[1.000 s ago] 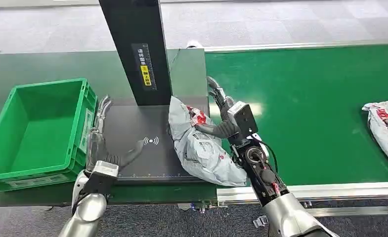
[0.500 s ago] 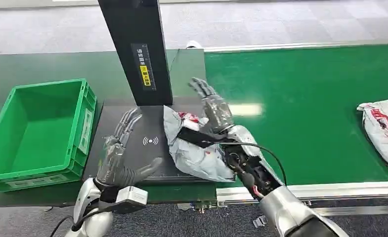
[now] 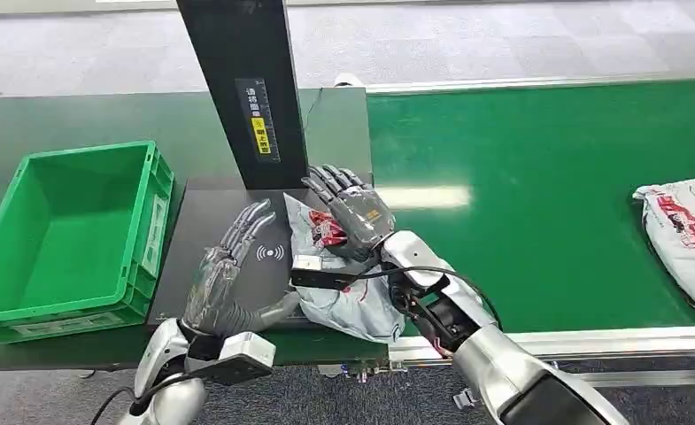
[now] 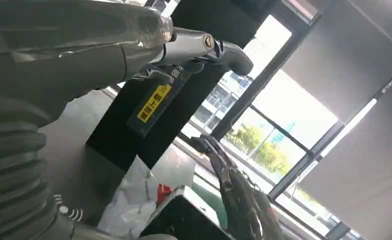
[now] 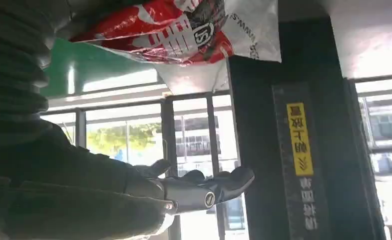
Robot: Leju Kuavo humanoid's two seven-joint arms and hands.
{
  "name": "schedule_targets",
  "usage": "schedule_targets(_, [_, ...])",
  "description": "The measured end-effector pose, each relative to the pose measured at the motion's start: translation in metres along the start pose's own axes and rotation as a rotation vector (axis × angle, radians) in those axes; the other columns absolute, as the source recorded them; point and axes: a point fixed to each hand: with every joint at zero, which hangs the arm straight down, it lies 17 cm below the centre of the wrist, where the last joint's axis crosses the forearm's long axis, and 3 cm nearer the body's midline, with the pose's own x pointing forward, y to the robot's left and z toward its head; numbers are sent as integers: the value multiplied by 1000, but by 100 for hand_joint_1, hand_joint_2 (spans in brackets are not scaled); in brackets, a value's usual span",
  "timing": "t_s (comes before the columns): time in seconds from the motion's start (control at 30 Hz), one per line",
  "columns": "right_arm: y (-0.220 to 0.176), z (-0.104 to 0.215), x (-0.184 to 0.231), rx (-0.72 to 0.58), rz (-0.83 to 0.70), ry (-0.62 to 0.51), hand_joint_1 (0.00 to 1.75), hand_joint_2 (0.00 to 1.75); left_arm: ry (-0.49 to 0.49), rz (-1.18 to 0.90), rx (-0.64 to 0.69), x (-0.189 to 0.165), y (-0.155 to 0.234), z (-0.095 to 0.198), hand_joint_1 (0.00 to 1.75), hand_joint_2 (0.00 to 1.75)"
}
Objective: Moved the parcel from conveyor to table for the left to box.
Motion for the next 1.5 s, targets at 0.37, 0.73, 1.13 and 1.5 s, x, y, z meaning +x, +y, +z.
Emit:
schedule_targets(0.37, [-86,17,8,-452,-96,-33,0,175,39,-23,-26,-11,-7,1,0,175])
schedule_targets(0.73, [-125,45,-6,-703,-306,-12,0,175,73,-7,-33,-23,-14,-4,0,175])
schedule_targets(1.13, [-126,47,-7,-717,-326,-1,0,175,73,94,-98,-21,-37,2,0,175])
schedule_targets(1.5, [-126,43,0,-727,-405,-20,0,175,-23,353,-320,16,-103,16,0,175])
